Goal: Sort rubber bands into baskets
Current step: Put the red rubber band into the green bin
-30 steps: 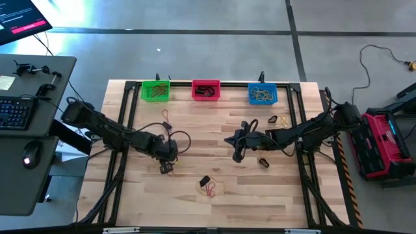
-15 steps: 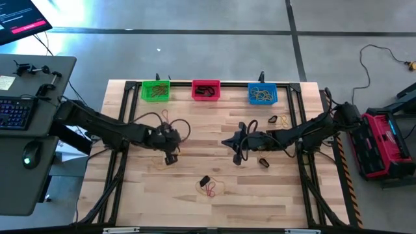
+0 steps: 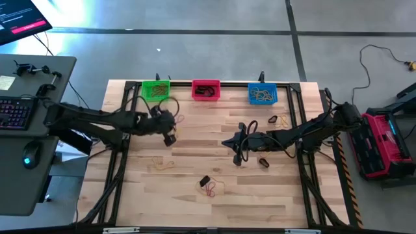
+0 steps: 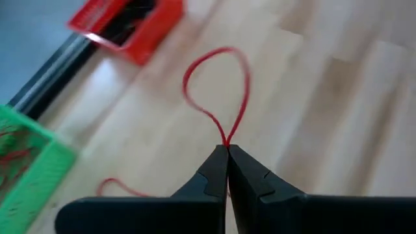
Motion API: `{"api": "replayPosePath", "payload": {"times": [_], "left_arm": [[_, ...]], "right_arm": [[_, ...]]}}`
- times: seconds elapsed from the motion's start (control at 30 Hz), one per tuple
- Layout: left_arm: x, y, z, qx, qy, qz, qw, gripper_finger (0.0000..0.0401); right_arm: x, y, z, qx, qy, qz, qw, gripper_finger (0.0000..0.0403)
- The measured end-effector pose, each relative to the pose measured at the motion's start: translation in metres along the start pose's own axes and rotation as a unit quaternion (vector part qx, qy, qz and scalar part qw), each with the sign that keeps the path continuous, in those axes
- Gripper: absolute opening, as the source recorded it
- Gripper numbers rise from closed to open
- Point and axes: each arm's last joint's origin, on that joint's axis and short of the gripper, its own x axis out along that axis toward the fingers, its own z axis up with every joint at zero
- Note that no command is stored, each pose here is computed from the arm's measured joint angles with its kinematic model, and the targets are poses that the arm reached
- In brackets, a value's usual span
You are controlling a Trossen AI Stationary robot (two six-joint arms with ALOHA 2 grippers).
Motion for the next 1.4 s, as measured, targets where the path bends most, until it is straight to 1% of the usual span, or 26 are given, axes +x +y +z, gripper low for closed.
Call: {"api": "replayPosePath", "payload": {"times": [0.07,0.27,0.4,0.53,0.7,0.8,0.93,1.1,1.3,1.4], "left_arm": [[0.005,0.011,0.002,-0.011,0.009,0.014,1.0,0.0],[0.016,0.054,0.014,-0.041,0.038,0.027,0.998,0.0],[0.009,0.084,0.031,-0.064,0.04,0.04,0.996,0.0],[-0.006,0.113,0.052,-0.091,0.044,0.062,0.993,0.0],[-0.022,0.145,0.079,-0.115,0.082,0.096,0.985,0.0],[-0.023,0.163,0.094,-0.125,0.109,0.109,0.98,0.0],[-0.015,0.183,0.109,-0.127,0.151,0.117,0.973,0.0],[0.004,0.208,0.112,-0.135,0.214,0.123,0.96,0.0],[0.025,0.235,0.099,-0.149,0.268,0.13,0.943,0.0],[0.034,0.243,0.095,-0.142,0.284,0.128,0.94,0.0]], "right_arm": [[0.0,0.0,0.0,0.0,0.0,0.0,1.0,0.0],[0.0,0.0,0.0,0.0,0.0,0.0,1.0,0.0],[0.0,0.0,0.0,0.0,0.0,0.0,1.0,0.0],[0.0,0.0,0.0,0.0,0.0,0.0,1.0,0.0],[0.0,0.0,0.0,0.0,0.0,0.0,1.0,0.0],[0.0,0.0,0.0,0.0,0.0,0.0,1.0,0.0],[0.0,0.0,0.0,-0.004,0.0,0.0,1.0,0.0],[0.0,0.0,0.0,-0.005,0.001,0.0,1.0,0.0],[0.0,0.0,-0.002,-0.007,0.01,-0.002,1.0,0.0],[0.0,0.0,-0.002,-0.008,0.012,-0.002,1.0,0.0]]}}
